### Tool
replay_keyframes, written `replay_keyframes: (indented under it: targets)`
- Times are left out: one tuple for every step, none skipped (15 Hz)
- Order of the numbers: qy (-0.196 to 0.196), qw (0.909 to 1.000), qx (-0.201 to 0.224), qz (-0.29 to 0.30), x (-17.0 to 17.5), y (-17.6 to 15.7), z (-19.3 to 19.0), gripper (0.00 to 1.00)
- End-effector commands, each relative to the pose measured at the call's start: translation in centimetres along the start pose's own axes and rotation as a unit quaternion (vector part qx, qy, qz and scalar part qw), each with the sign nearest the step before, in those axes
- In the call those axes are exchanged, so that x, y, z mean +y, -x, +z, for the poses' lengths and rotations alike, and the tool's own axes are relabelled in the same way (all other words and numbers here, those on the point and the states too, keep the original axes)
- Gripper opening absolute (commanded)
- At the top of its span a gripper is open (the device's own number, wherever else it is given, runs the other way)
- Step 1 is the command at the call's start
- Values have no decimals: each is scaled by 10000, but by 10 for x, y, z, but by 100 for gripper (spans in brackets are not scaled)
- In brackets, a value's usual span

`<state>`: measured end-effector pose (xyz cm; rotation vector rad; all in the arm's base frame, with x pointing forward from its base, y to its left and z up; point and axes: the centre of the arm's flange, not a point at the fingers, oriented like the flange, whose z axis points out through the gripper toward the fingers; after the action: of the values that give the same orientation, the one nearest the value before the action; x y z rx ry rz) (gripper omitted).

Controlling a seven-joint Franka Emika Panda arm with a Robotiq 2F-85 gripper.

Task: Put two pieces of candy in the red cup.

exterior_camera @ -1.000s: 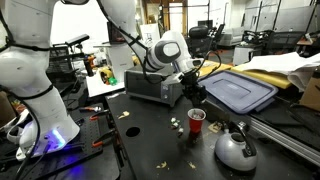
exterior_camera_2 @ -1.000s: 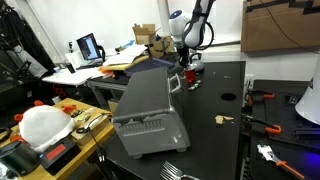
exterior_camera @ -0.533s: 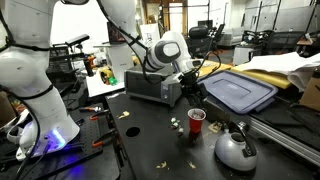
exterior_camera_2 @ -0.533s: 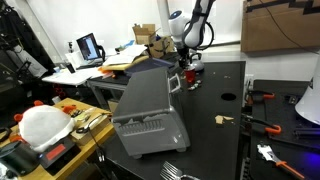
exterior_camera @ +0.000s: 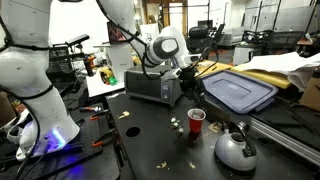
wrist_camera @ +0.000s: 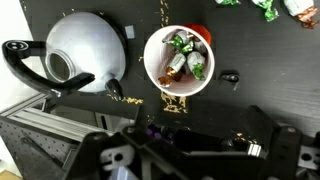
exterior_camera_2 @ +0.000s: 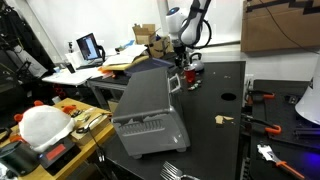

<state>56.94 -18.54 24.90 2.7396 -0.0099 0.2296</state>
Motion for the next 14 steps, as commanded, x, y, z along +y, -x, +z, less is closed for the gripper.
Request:
replay_keyframes:
  targets:
    - [-383, 9992, -70, 84, -8, 4, -37, 100]
    - [-489, 9987, -87, 96, -12, 2, -43, 100]
    - [-594, 9981, -108, 111, -14, 1, -49, 100]
    - [-683, 9975, -121, 120, -16, 1, -54, 100]
    - [-786, 9967, -154, 132, -17, 1, -59, 100]
    - [-865, 9960, -182, 146, -18, 1, -63, 100]
    - [-947, 9952, -213, 159, -18, 2, -67, 100]
    - [-1002, 9945, -242, 170, -18, 3, -71, 100]
    - [-1045, 9940, -261, 192, -16, 5, -72, 100]
    - [-1079, 9935, -291, 206, -16, 6, -76, 100]
    - [-1098, 9931, -322, 253, -15, 8, -80, 100]
    - [-1107, 9927, -371, 296, -14, 10, -83, 100]
    - [-1113, 9924, -423, 314, -12, 11, -84, 100]
    - [-1138, 9917, -500, 315, -11, 14, -82, 100]
